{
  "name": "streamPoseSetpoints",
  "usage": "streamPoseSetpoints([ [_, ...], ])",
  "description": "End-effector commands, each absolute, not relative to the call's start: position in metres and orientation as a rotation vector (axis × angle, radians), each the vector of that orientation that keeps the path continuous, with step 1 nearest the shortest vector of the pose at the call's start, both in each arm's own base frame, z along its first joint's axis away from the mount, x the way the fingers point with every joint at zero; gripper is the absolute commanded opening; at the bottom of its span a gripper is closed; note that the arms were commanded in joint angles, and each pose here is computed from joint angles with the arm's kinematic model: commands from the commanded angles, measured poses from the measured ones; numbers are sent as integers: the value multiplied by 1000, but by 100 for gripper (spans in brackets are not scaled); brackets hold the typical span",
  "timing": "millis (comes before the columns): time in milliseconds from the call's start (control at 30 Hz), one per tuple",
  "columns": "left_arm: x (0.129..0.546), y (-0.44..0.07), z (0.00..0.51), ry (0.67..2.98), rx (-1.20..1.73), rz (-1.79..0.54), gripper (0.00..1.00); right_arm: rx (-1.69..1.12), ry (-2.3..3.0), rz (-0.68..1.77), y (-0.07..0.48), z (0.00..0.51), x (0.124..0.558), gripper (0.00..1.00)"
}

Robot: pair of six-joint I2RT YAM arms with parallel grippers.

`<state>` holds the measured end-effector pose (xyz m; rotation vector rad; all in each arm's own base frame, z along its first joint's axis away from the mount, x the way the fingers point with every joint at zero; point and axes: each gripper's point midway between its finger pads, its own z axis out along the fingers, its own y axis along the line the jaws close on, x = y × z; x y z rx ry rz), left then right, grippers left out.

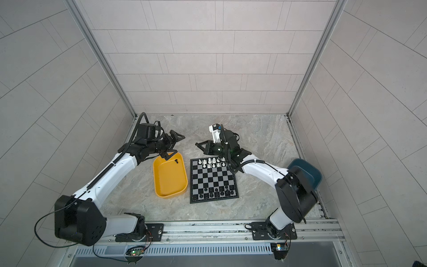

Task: Set up the chess pieces on the board
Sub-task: 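Close the right gripper on the pawn while the left gripper releases it, then lower the black pawn onto a near-row square and open the right gripper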

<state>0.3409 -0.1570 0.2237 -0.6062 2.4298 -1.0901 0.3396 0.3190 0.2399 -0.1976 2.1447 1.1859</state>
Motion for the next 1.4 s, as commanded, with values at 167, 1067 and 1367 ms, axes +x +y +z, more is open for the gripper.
streamPoseSetpoints([
  [167,276,-80,185,2588,-187,-374,100,-779,2674,291,246,179,239,0],
  [1067,257,-78,170,2610,-184,-398,100,-1130,2884,56,337,66,199,0],
  [1367,257,-76,170,2615,-184,-386,100,-1151,2905,2,332,57,199,0],
])
